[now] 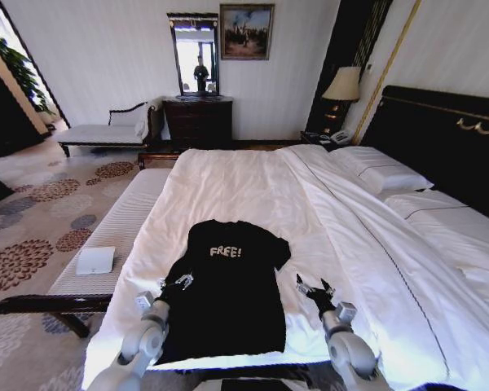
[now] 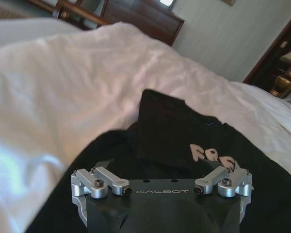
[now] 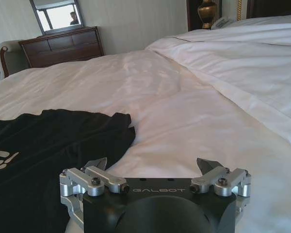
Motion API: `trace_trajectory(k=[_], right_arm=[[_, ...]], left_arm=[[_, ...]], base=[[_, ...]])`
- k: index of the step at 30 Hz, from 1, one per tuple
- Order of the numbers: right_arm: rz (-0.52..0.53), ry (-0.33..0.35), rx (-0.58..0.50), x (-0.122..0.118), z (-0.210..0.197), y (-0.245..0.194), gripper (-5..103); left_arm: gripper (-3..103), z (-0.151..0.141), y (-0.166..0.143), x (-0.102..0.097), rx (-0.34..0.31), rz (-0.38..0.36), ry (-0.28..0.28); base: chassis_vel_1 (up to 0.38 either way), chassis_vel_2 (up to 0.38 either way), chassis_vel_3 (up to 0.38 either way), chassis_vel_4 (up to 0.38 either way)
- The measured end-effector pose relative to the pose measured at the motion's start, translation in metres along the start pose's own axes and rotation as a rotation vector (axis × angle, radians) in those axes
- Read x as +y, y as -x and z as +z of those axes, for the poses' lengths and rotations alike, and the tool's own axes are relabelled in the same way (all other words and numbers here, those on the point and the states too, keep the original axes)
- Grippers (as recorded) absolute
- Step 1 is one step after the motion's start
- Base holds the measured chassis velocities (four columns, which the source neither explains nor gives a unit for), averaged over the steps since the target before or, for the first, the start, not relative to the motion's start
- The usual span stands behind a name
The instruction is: Fold the clothes on the bed.
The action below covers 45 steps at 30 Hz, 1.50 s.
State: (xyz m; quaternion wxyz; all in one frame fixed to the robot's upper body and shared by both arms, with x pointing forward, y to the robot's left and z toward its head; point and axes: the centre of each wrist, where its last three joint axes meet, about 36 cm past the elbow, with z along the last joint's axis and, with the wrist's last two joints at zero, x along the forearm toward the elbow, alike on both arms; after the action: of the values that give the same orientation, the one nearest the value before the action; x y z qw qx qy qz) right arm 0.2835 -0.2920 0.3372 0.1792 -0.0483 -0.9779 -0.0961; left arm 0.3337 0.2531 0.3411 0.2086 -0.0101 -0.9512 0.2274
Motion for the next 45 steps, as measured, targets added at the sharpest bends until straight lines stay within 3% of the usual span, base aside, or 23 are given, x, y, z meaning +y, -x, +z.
trace_trajectory(k=[3,12,17,21,33,35,38,45], right_arm=[[0.001,0.006,0.006,0.001,0.001,-0.005,100],[0.007,0.006,-0.004,-0.003,-0.008,-0.008,100],[0.022,0.001,-0.004,-0.009,-0.009,-0.01,100],[0.026,0.001,-0.004,-0.012,-0.011,-0.01,100],[0.028,0.004,-0.002,-0.013,-0.014,-0.008,100],[0.027,0.005,-0.003,-0.012,-0.015,-0.008,100],[0.019,0.011,-0.003,-0.011,-0.016,-0.011,100],[0.008,0.021,-0.011,-0.008,-0.021,-0.014,100]], left_arm=[[96,0.006,0.012,-0.004,0.025,0.01,-0.042],[90,0.009,0.036,-0.026,0.039,0.081,-0.086],[88,0.011,0.047,-0.029,0.045,0.106,-0.148],[86,0.015,0.055,-0.029,0.053,0.103,-0.162],[81,0.014,0.077,-0.017,0.044,0.075,-0.148],[85,0.016,0.076,-0.015,0.04,0.07,-0.136],[74,0.022,0.074,-0.012,0.018,0.062,-0.096],[67,0.021,0.083,-0.008,0.002,0.052,-0.08]], base=[[0.0,0.0,0.0,0.0],[0.0,0.0,0.0,0.0],[0.0,0.0,0.0,0.0],[0.0,0.0,0.0,0.0],[0.0,0.0,0.0,0.0],[0.0,0.0,0.0,0.0],[0.0,0.0,0.0,0.0],[0.0,0.0,0.0,0.0]])
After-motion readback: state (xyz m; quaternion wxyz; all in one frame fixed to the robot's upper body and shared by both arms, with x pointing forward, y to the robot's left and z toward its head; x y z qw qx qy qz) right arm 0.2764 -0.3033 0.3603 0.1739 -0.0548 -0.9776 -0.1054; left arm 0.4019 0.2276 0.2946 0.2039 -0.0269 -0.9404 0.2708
